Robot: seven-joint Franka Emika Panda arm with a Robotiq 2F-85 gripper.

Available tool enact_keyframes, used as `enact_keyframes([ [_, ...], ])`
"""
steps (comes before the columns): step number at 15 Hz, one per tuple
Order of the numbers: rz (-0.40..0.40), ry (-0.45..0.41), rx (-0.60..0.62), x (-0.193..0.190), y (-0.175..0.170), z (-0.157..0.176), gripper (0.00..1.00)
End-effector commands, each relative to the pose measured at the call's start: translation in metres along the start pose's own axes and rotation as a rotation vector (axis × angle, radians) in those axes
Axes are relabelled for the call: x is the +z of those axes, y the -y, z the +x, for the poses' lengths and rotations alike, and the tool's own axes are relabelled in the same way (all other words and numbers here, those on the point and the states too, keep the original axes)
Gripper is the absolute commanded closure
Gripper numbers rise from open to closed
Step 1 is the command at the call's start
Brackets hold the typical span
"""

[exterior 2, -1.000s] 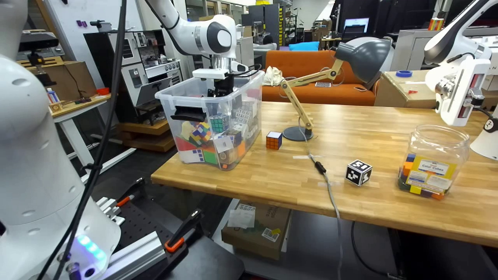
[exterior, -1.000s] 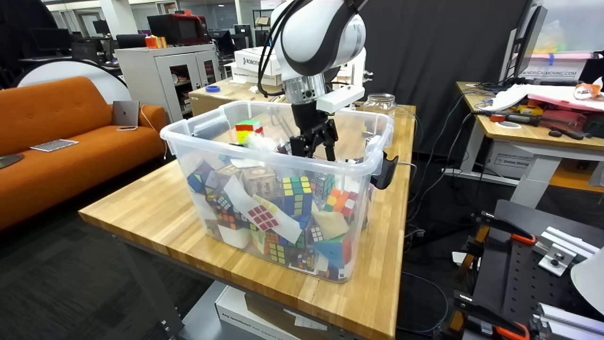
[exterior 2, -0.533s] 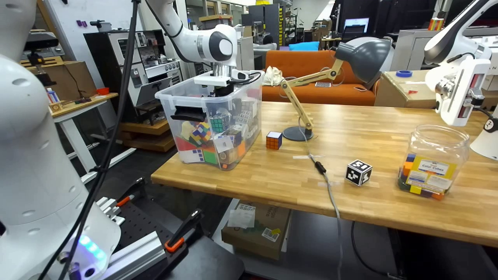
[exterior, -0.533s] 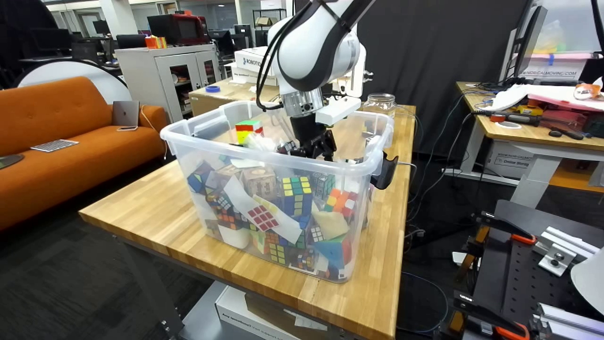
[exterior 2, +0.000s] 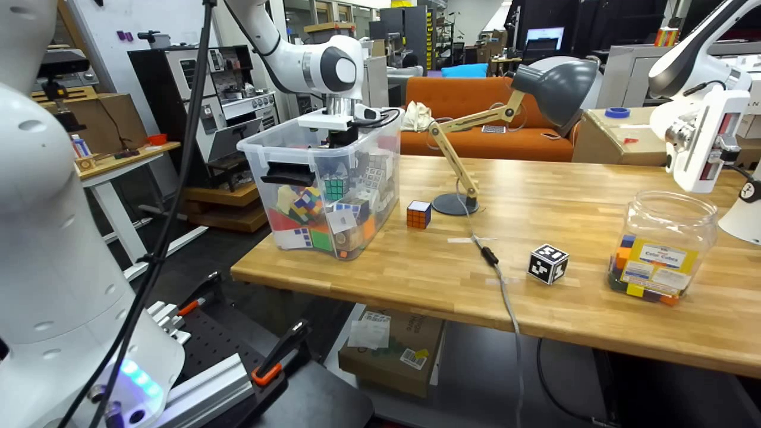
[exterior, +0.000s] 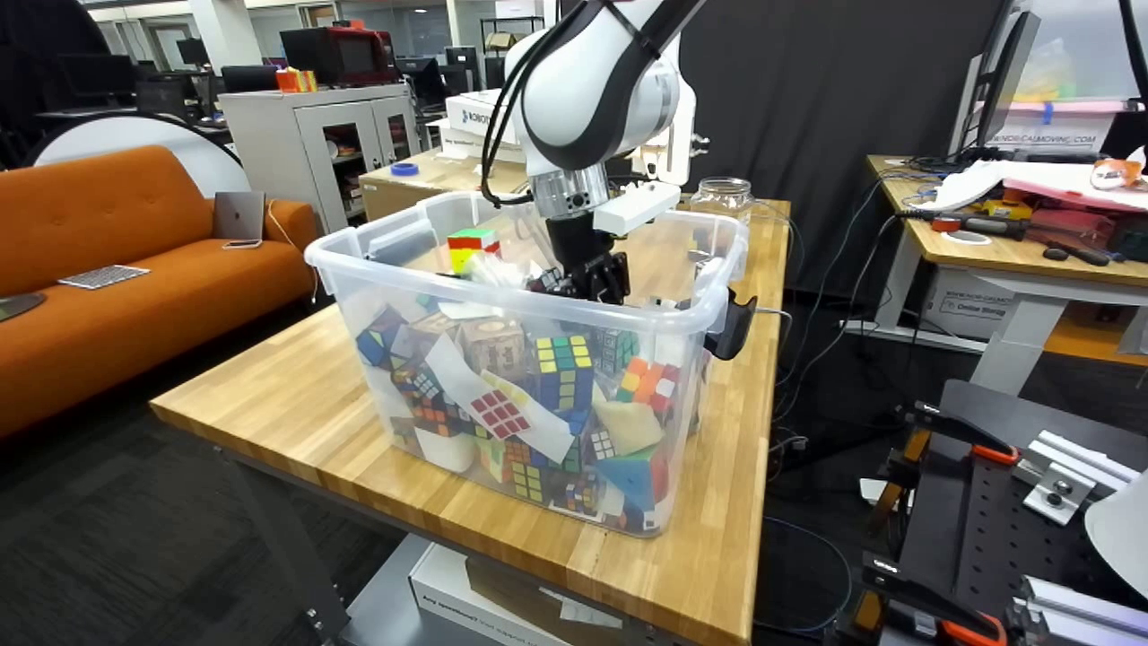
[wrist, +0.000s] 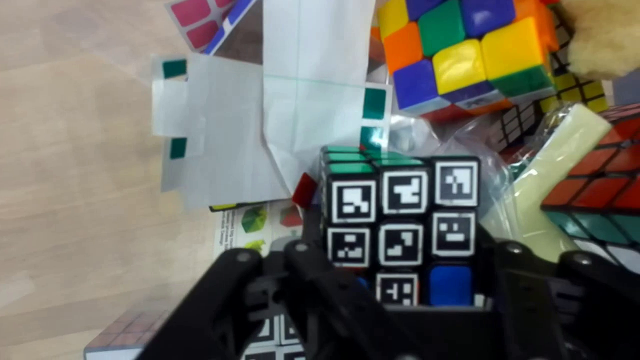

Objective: Pick a cube from the jar and place it on the table then turn off the lamp

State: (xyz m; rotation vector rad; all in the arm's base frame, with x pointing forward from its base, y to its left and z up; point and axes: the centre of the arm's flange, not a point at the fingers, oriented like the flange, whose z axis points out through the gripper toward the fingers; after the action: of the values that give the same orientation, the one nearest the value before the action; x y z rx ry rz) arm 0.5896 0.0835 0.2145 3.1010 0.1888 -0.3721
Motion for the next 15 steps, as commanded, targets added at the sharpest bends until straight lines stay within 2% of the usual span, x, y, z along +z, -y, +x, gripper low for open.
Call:
enact_keyframes([
  [1, 0.008, -0.013, 0.001, -0.009, -0.001, 0.001, 0.63],
  [8, -0.013, -0.054, -0.004, -0.034, 0.002, -0.009, 0.63],
  [15, -0.074, -0.216, 0.009, -0.12, -0.006, -0.043, 0.63],
])
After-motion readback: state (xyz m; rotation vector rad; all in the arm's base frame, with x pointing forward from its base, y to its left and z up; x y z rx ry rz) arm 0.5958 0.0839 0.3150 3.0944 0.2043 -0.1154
